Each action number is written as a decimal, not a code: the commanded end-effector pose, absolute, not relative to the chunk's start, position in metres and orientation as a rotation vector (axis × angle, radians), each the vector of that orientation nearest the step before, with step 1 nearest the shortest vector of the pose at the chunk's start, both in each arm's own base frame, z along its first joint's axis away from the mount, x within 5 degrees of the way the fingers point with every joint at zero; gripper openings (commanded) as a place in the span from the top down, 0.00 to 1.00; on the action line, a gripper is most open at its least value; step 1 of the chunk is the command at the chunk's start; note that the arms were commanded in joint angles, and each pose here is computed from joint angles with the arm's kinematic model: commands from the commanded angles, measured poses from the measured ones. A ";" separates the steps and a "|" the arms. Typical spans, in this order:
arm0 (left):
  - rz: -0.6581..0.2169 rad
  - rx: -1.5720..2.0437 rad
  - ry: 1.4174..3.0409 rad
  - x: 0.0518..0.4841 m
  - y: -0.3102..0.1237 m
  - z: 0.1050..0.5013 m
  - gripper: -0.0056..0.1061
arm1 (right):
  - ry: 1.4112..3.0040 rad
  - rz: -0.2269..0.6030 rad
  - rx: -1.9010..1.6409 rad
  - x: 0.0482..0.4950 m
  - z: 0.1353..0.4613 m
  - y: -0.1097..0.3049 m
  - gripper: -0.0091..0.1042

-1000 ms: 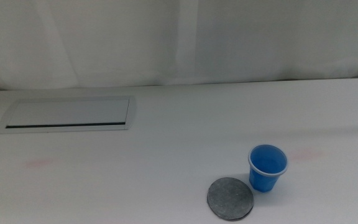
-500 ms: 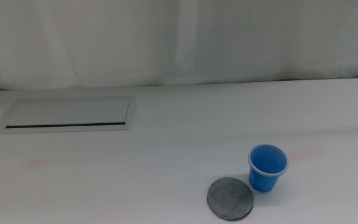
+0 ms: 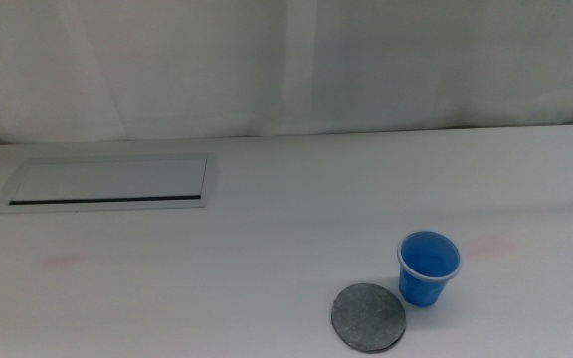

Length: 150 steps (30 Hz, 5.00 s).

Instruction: Place an empty cup on a cup mat.

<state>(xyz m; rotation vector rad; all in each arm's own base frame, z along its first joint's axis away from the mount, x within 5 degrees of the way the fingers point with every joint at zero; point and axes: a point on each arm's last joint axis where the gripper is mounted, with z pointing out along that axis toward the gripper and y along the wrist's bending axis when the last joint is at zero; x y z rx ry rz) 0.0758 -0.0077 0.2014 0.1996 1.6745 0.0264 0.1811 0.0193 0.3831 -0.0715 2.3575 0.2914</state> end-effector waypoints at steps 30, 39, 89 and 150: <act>0.024 0.198 1.707 0.074 -0.007 0.188 0.98 | 2.800 0.282 -0.426 0.287 0.247 0.109 0.01; 0.024 0.198 1.707 0.074 -0.007 0.188 0.98 | 2.846 0.265 -0.430 0.301 0.217 0.116 0.01; 0.036 0.211 1.706 0.074 -0.007 0.188 0.98 | 2.695 0.406 -0.539 0.281 0.303 0.151 0.94; 0.039 0.215 1.705 0.074 -0.007 0.188 0.98 | 2.846 0.213 -0.751 0.272 0.185 0.221 0.01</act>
